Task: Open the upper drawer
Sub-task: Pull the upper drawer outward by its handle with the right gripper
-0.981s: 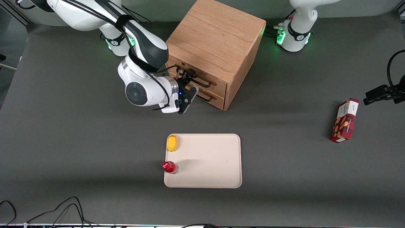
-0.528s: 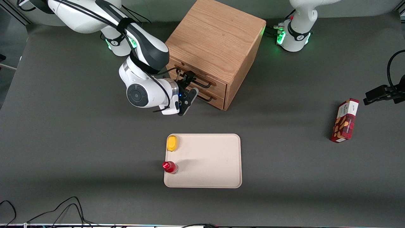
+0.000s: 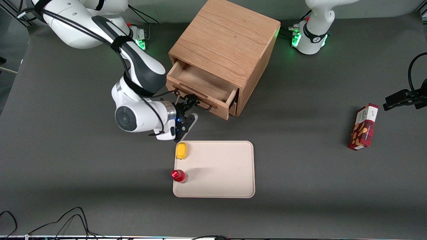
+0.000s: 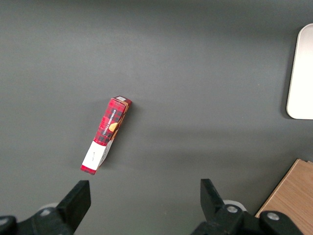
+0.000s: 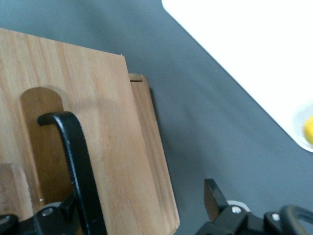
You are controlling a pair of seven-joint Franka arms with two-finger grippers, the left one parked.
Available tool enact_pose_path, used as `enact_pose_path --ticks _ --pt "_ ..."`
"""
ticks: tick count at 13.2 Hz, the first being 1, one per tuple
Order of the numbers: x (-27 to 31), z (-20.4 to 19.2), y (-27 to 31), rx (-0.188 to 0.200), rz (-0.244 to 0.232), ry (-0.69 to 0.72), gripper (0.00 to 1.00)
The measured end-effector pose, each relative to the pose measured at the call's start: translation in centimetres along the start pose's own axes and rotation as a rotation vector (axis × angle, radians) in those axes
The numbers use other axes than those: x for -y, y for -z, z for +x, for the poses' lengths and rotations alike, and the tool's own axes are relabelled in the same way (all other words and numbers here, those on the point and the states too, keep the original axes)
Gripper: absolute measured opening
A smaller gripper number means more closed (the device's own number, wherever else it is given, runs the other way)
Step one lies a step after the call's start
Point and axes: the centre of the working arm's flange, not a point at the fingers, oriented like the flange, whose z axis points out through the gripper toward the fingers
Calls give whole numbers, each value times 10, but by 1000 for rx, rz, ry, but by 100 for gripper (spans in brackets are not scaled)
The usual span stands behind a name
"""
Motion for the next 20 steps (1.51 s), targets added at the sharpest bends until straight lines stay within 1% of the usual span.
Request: enact_pose_path --ticks 3,5,8,13,17,20 --pt "-22 3 16 -1 4 -25 100" --pt "-33 4 22 3 -6 -31 100" --pt "-46 6 33 12 -6 -39 100" --pt "-71 7 46 -11 -14 -46 100" --pt "-85 7 60 -4 -7 -30 100" --pt "-92 12 71 -31 -5 -3 100"
